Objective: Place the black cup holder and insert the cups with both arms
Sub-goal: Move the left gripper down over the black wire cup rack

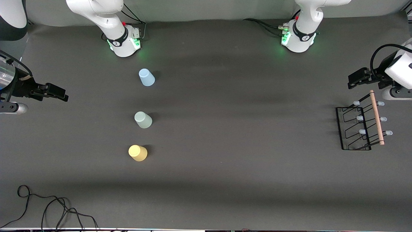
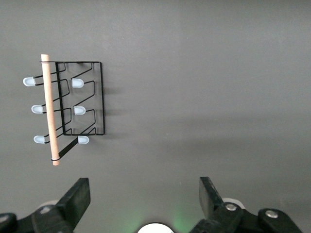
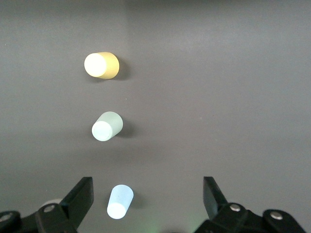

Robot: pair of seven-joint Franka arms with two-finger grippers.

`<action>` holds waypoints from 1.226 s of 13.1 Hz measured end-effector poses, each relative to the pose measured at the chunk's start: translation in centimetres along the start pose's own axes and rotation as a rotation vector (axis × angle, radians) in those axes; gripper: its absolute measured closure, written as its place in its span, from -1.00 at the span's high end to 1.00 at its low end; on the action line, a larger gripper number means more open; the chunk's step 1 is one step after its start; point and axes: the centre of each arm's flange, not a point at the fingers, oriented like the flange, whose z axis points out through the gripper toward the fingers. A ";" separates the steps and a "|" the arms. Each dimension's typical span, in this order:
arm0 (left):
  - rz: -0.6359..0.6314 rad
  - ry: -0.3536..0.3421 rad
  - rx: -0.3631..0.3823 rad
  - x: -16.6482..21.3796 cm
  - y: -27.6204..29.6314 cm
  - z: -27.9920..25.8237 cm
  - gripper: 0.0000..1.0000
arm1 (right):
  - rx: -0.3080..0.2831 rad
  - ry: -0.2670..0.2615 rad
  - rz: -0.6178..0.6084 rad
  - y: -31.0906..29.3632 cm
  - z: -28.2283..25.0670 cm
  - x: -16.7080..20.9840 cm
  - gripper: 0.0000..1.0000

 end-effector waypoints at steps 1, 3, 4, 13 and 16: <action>0.000 -0.001 0.000 0.0 0.0 0.1 1.00 | 0.000 0.000 0.000 0.0 0.0 0.0 1.00; -0.001 -0.001 0.001 0.0 0.0 0.1 1.00 | 0.000 -0.002 0.000 0.0 0.1 0.0 1.00; -0.001 -0.001 0.001 0.0 -0.1 0.1 1.00 | 0.000 -0.003 0.000 0.0 0.1 0.0 1.00; 0.026 -0.013 0.046 0.3 -8.7 3.2 1.00 | -0.001 -0.009 -0.001 0.0 0.5 0.0 1.00; 0.061 0.010 0.029 -1.7 -21.2 6.3 1.00 | -0.001 -0.009 -0.001 0.0 0.5 0.0 1.00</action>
